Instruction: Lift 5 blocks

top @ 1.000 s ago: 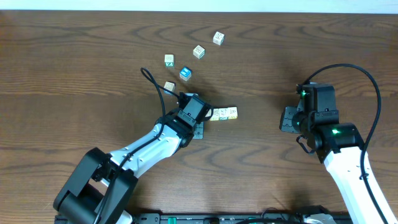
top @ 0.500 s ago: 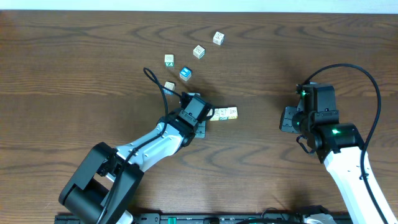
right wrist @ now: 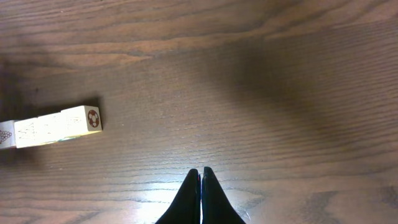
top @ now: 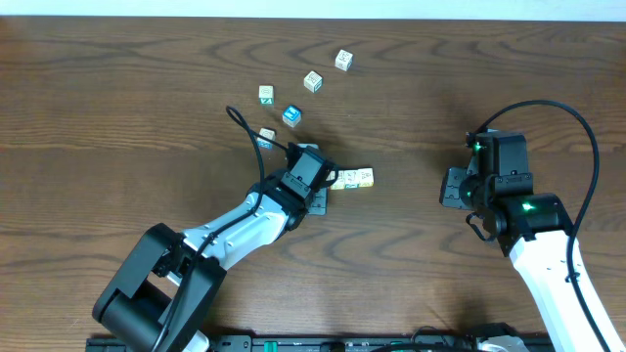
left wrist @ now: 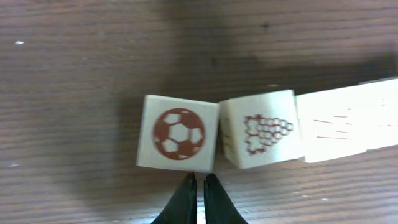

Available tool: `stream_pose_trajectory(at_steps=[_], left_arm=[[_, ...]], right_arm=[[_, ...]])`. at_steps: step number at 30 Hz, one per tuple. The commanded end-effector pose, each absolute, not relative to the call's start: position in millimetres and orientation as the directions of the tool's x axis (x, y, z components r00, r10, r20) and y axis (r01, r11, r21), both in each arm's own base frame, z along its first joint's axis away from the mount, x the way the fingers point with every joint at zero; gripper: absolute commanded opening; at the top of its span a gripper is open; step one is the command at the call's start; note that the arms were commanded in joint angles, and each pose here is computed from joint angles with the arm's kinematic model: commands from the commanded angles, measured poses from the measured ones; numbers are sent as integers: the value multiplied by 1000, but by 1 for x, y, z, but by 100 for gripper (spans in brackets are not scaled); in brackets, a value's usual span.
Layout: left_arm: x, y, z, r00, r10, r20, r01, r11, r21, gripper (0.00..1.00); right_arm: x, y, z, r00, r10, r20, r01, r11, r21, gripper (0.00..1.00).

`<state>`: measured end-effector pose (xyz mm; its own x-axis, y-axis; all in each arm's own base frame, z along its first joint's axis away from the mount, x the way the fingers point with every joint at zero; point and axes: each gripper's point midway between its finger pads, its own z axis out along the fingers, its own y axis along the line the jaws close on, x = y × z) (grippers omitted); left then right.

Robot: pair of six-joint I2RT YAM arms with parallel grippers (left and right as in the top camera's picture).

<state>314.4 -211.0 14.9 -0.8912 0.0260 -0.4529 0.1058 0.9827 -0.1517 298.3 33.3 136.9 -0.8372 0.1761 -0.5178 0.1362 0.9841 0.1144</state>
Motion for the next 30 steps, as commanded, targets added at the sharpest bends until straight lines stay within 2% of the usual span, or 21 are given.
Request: stream_pose_trajectory(at_steps=[1, 9, 18, 30], left_arm=[[315, -221, 18, -898, 9, -439, 105, 975, -195, 7], [299, -202, 19, -919, 39, -393, 94, 988, -121, 7], [328, -166, 62, -820, 64, -569, 49, 998, 42, 7], [341, -167, 70, -793, 50, -607, 50, 999, 17, 7]], right_arm=[[298, 30, 138, -833, 171, -526, 137, 985, 104, 1], [298, 30, 138, -833, 171, -526, 137, 985, 104, 1], [298, 30, 138, -833, 172, -526, 137, 985, 105, 1], [297, 30, 137, -835, 171, -522, 137, 985, 104, 1]])
